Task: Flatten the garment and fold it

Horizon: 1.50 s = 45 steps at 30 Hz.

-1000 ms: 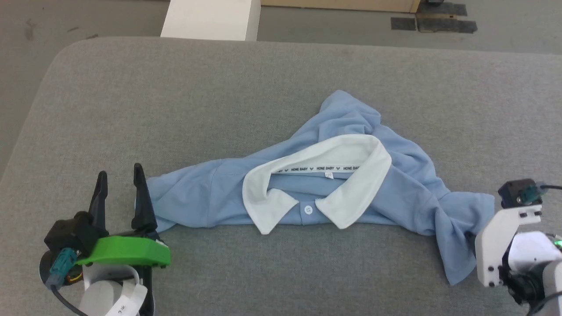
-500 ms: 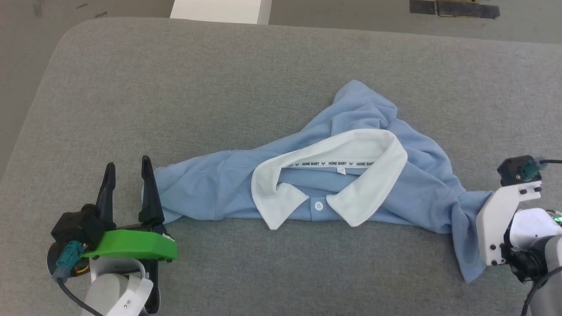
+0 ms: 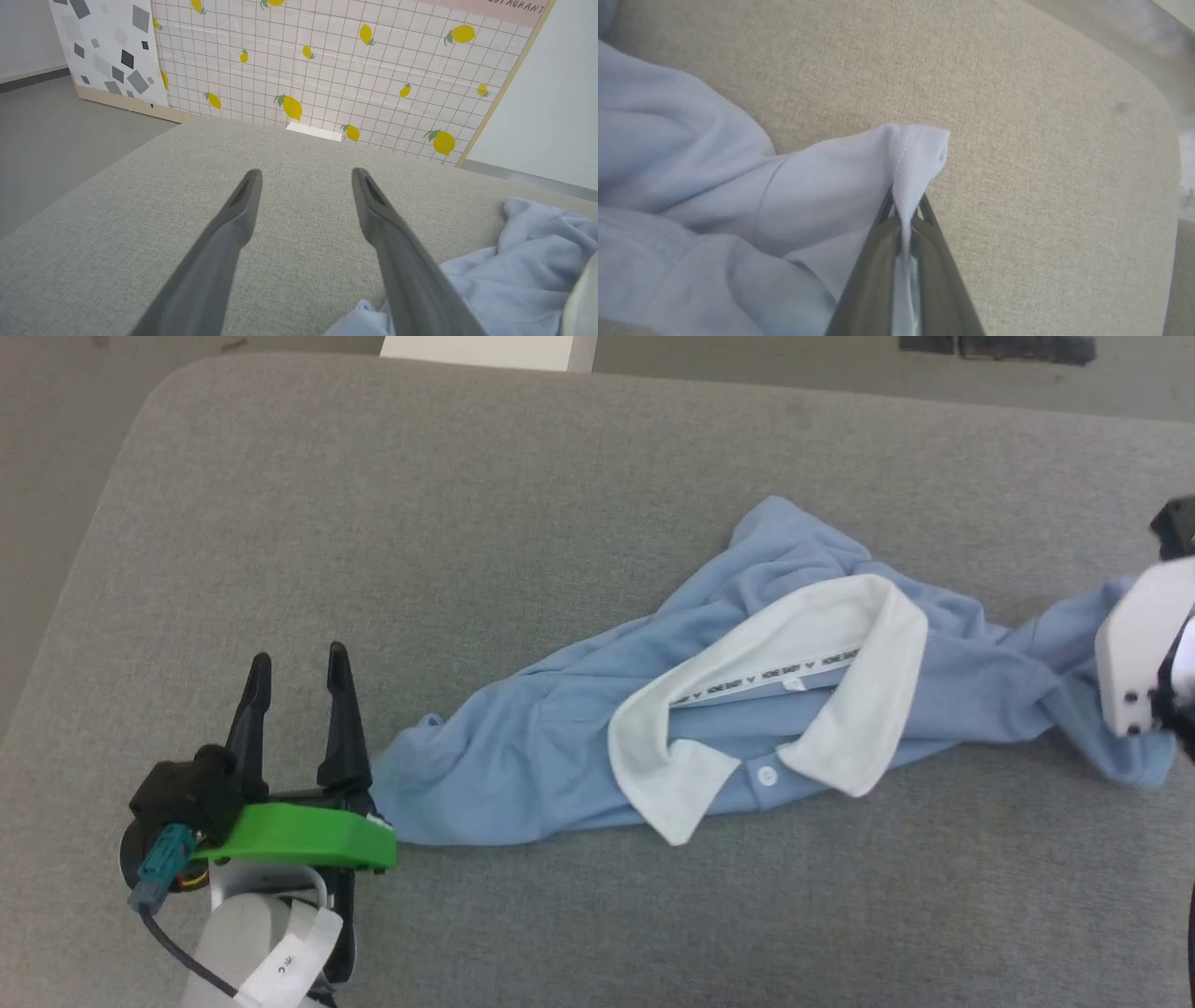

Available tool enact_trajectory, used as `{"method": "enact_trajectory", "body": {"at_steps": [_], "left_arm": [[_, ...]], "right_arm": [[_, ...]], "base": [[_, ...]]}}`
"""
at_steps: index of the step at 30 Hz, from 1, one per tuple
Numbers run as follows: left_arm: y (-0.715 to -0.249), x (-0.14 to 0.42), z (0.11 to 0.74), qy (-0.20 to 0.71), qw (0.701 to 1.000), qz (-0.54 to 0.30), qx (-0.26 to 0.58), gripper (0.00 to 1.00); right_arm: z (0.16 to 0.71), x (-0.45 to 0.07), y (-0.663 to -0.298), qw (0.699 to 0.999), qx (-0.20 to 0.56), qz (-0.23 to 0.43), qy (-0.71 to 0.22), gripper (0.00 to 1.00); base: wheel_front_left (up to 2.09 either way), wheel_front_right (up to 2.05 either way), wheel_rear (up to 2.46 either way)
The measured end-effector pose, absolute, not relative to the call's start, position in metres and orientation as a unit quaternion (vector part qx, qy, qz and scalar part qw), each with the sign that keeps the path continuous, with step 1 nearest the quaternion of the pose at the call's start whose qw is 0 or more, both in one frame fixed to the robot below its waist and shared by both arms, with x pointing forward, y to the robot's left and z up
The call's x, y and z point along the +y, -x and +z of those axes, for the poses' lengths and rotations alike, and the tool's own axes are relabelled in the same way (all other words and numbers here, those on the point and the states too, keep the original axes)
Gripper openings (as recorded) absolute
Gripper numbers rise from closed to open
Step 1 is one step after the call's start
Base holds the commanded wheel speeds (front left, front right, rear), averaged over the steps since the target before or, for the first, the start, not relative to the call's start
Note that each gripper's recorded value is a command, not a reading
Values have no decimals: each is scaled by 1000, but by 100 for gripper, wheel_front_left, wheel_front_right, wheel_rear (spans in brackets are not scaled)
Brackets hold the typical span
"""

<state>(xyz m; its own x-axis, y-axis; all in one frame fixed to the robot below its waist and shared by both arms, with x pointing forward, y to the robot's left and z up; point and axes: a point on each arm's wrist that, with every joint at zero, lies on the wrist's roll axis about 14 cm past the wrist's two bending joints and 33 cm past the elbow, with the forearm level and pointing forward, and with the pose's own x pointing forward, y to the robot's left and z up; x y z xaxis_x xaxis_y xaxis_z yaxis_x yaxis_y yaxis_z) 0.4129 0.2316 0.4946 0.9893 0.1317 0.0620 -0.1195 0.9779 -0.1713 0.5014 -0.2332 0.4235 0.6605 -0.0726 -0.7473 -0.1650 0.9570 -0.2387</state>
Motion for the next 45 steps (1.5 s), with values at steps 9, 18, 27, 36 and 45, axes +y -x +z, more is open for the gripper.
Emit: {"method": "enact_trajectory", "body": {"at_steps": [9, 18, 27, 36, 45], "left_arm": [[-412, 242, 487, 78, 994, 78, -25, 100], [-409, 238, 491, 84, 993, 72, -29, 100], [-401, 229, 500, 90, 993, 58, -39, 100], [-394, 221, 509, 93, 993, 44, -50, 100], [-399, 202, 478, 74, 993, -9, 93, 100]], "right_arm": [[388, -220, -515, 878, 453, 35, 150, 40], [420, -212, -527, 932, 354, 30, 66, 100], [475, -222, -509, 986, 165, 5, -15, 100], [461, -236, -453, 987, 146, -30, -57, 100], [465, -245, -443, 987, 142, -44, -57, 100]], "base": [[0, 0, 0], [0, 0, 0], [0, 0, 0], [0, 0, 0], [0, 0, 0]]}}
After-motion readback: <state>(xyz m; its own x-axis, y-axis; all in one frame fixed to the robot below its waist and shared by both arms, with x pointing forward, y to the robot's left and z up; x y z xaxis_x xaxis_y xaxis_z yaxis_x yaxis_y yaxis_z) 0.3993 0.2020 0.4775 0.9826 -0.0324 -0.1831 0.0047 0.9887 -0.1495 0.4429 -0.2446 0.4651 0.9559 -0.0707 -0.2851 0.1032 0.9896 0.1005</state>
